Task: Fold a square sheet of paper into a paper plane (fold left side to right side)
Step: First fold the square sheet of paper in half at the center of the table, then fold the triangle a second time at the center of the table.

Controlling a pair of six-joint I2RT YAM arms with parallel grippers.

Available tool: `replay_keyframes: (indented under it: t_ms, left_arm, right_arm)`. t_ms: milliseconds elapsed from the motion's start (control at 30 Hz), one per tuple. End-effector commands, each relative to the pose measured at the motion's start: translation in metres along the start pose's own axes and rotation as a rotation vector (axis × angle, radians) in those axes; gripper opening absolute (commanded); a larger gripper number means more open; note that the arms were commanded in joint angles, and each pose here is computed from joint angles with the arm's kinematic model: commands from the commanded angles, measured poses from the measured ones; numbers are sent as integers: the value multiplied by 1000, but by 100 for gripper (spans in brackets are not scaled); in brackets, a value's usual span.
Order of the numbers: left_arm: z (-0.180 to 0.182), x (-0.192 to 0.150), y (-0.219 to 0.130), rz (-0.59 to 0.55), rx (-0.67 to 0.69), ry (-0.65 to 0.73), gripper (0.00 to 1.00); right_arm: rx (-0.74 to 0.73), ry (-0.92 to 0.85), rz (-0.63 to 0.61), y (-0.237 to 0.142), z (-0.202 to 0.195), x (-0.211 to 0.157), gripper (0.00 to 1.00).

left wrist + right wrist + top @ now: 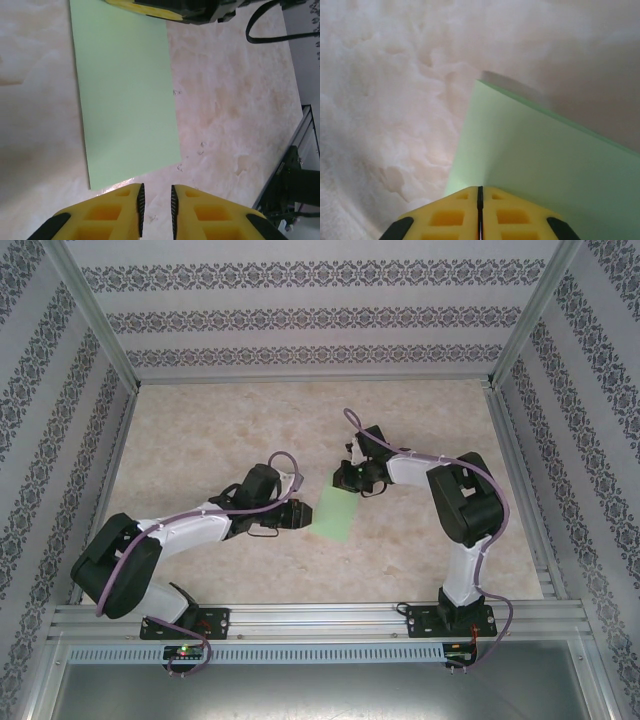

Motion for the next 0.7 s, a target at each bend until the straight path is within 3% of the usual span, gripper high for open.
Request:
replay_keyframes:
  t_ms: [0, 200, 467, 667]
  left_arm:
    - [-11, 23, -9, -75, -6, 9, 27]
    - [-6, 37, -10, -126, 53, -25, 35]
    - [3, 49, 16, -92, 72, -78, 35]
    - [10, 58, 47, -34, 55, -87, 32]
  right_arm:
    - [101, -80, -55, -20, 34, 9, 15]
    - [84, -154, -152, -58, 47, 15, 33]
    - [-89, -169, -282, -120, 9, -3, 60]
    - [-103, -124, -271, -126, -19, -27, 73]
Point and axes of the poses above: each hand's point on the last joint's axis, 136 mm out from that joint toward the fingers, its own y axis out along the fingers, its own z axis along the line the jaws close on, x = y × z, the point moved 4 cm from there along -y, back along the fingers, and after that the axes turned 7 degrees about y, right-handed, at the moved point
